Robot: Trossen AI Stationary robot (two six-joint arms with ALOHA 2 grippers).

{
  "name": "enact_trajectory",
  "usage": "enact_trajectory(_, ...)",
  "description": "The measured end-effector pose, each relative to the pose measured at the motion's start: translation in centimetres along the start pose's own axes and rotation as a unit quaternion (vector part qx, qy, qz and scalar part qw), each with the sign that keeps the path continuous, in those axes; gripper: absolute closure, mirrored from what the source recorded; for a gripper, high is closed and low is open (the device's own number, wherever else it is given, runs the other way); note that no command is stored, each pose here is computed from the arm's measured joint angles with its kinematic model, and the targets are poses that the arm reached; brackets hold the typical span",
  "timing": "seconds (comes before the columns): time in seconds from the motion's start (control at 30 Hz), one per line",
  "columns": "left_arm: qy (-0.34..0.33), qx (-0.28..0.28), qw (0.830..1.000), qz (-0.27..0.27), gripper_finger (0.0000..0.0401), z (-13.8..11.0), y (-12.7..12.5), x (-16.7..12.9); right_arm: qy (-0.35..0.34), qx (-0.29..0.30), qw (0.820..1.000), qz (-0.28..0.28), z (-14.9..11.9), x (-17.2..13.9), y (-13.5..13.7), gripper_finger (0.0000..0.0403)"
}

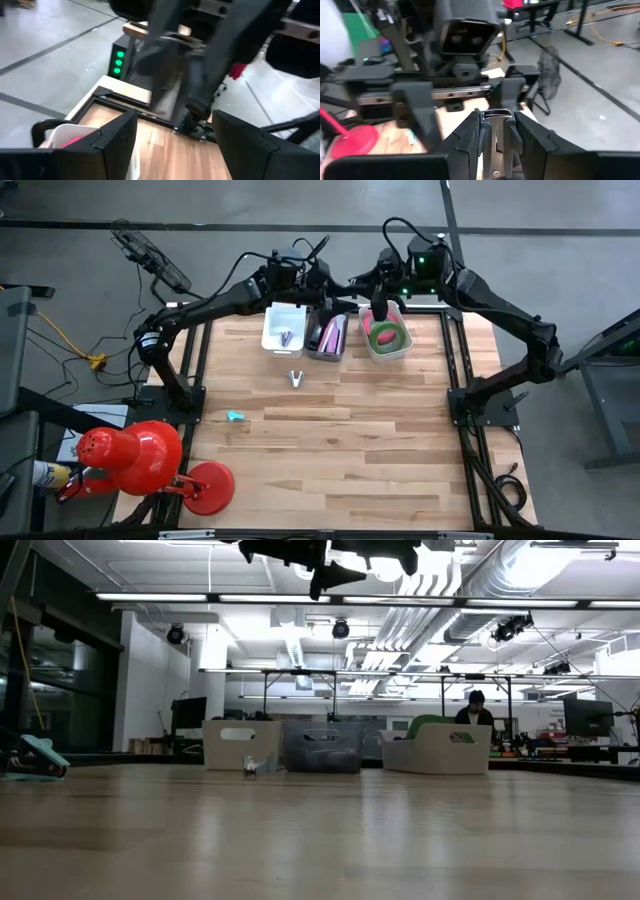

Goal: Pick and place Stapler, Stapler remover, tape
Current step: Put the black staple remover into the left white bin

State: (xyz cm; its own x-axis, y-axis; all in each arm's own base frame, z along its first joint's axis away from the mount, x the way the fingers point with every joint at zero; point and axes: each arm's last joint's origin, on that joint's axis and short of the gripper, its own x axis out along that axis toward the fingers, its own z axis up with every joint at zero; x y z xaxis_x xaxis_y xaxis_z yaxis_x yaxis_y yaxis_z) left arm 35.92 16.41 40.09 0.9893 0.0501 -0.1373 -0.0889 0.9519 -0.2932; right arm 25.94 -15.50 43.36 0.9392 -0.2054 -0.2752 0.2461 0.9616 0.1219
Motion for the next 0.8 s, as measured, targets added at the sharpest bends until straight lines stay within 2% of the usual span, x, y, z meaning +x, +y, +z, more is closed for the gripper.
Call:
enact_trajectory(0.27,0.005,0.000,0.999,0.046,0.0148,-0.24,0.33,-0.02,0.010,-0.005,0.999,0.032,-0.22,-0.29,-0.58,0.0314)
enact_trajectory(0.53,-0.002,0.013,1.000,-0.002,0.0148,0.09,-0.02,-0.05,0.010,-0.016,0.998,0.063,-0.24,-0.49,-0.89,0.0314)
enact_trajectory(0.8,-0.001,0.014,1.000,-0.008,0.0148,0.09,-0.07,-0.05,-0.009,-0.037,0.995,0.093,0.14,-0.38,-0.38,0.0314)
